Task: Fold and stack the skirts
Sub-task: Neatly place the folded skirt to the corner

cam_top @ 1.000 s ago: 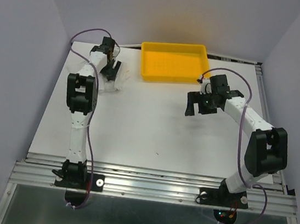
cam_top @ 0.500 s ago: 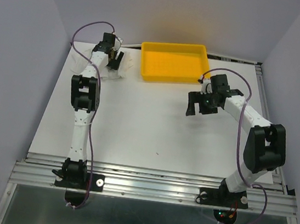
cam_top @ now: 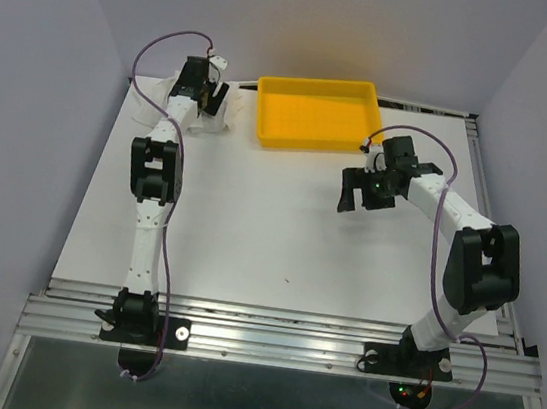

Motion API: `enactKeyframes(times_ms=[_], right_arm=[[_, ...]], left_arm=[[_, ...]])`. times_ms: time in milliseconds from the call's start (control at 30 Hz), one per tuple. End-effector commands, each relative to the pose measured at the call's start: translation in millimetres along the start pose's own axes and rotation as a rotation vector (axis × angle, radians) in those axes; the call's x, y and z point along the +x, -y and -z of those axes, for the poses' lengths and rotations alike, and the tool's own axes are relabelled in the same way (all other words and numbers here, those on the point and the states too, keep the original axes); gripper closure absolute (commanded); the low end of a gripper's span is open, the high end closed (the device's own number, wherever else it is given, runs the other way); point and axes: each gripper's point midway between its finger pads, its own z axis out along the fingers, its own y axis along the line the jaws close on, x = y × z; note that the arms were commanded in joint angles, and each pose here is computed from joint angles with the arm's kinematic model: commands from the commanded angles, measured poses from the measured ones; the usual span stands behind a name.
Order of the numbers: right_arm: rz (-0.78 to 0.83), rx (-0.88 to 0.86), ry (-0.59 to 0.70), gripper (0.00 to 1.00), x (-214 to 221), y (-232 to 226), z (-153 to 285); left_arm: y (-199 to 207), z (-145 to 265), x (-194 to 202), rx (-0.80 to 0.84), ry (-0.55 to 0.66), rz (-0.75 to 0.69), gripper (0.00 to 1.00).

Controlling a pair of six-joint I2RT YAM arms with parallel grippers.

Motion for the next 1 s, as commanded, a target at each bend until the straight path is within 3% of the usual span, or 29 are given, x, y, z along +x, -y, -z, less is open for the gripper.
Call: enactKeyframes(times_ms=[0,133,367,533,733,833,967], right_arm=[[0.030,-0.009,0.102,0.00,-27.2,-8.4,22.1],[0.047,-0.010,0.148,0.00,-36.3,-14.1,37.1],[0.071,-0.018,0.211,0.00,-45.9,-23.2,58.8],[0.080,-0.020,0.234,0.00,-46.6,-26.8,67.9],[0.095,-0.027,0.239,0.00,-39.8,-30.3,74.8],[0.110,-0.018,0.233,0.00,-26.1,-28.7,76.6],[0.127,0.030,0.220,0.00,-6.8,-18.8,75.1]], left_arm=[[-34.8,40.4,-81.4,-0.049,0.225,0.028,0.02],[-64.6,83.7,-122.5,-0.134,0.322,0.093,0.02],[-128.5,212.9,-211.5,-0.287,0.578,0.164,0.02],[-123.9,284.9,-236.6,-0.207,0.656,0.136,0.02],[-59.6,306.6,-189.5,0.044,0.497,0.061,0.02],[-25.4,320.4,-143.7,0.148,0.413,0.073,0.02],[6.0,339.5,-103.3,0.263,0.387,0.095,0.02]])
